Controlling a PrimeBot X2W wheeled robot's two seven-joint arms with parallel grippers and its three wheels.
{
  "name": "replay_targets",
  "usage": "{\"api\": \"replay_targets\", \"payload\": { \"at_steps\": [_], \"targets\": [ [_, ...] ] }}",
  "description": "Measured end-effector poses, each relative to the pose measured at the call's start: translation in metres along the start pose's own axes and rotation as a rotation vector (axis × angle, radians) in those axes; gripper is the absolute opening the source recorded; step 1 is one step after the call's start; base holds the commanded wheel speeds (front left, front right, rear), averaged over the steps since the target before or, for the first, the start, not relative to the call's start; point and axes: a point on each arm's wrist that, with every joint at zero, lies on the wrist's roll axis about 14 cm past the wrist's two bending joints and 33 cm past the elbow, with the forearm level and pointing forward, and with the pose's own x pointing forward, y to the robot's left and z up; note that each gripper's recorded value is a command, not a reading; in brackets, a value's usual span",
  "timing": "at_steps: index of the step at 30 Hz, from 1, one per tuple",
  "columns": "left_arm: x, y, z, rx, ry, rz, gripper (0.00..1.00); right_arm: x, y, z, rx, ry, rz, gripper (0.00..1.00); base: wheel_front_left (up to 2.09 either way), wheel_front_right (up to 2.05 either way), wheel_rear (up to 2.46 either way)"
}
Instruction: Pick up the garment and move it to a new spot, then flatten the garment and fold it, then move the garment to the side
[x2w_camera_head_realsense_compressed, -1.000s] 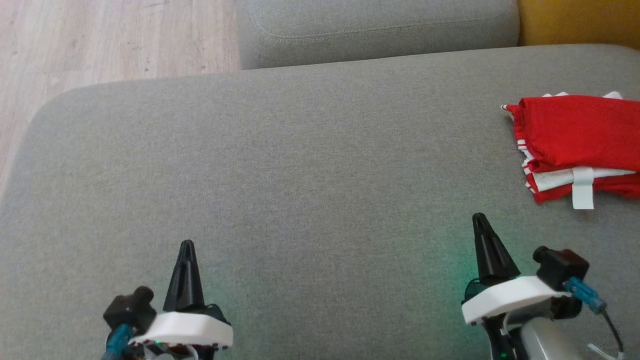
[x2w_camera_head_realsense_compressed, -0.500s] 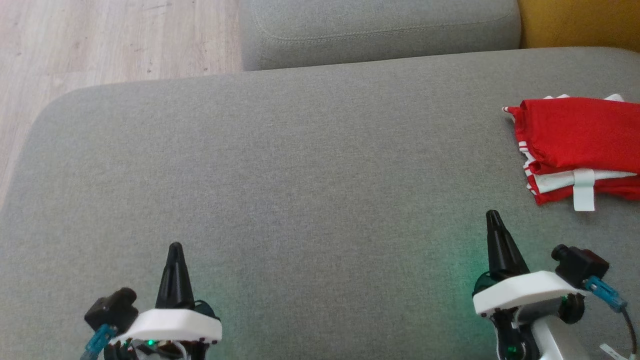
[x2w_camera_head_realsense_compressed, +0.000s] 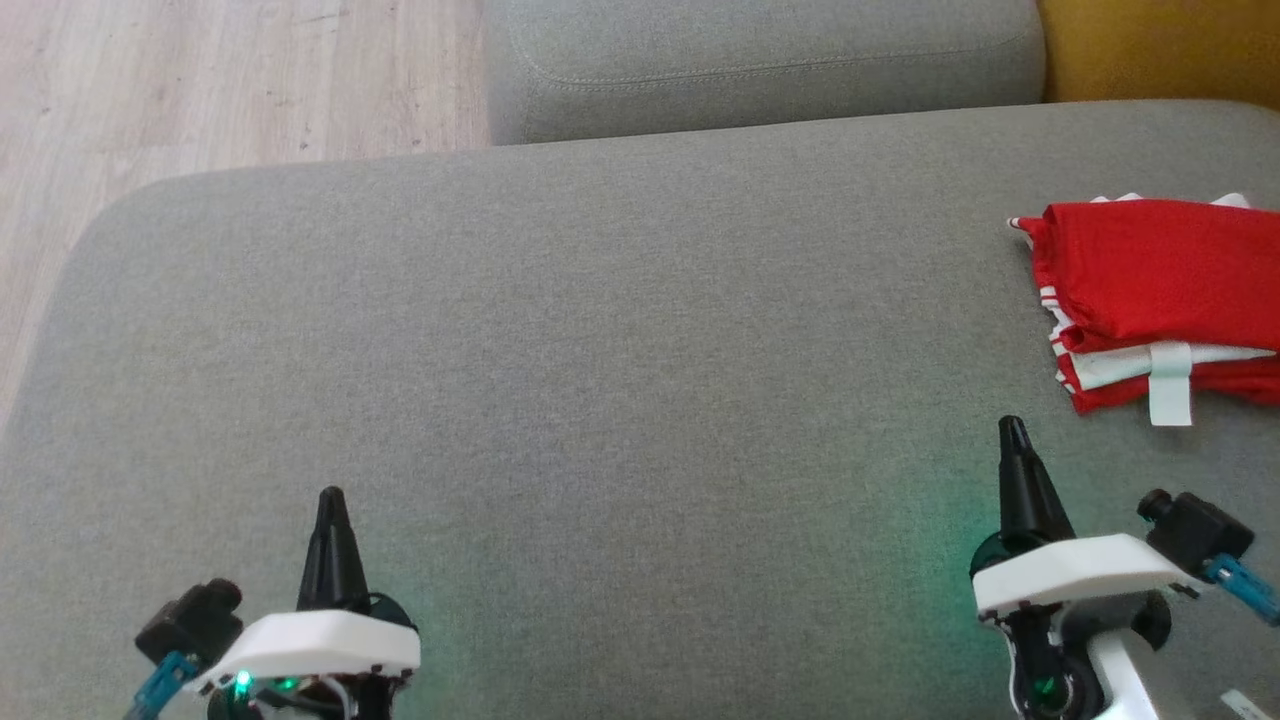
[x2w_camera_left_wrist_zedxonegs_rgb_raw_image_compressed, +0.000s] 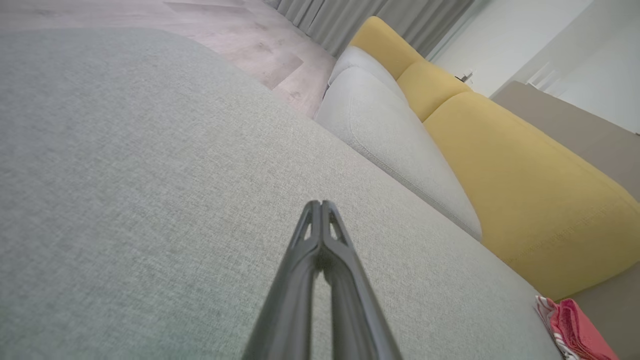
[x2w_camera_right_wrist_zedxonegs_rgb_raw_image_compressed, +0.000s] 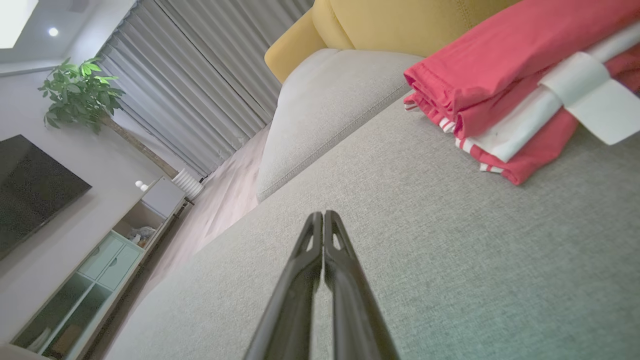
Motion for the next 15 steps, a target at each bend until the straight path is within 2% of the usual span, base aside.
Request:
{"api": "replay_targets", "payload": {
  "at_steps": [15],
  "targets": [
    [-0.0009, 0.0067, 0.0051, -0.156, 0.005, 0.02, 0.0, 0.0012, -0.0046, 0.0089, 0.163, -0.019, -0.023, 0.0, 0.0, 0.0, 0.0]
  ]
}}
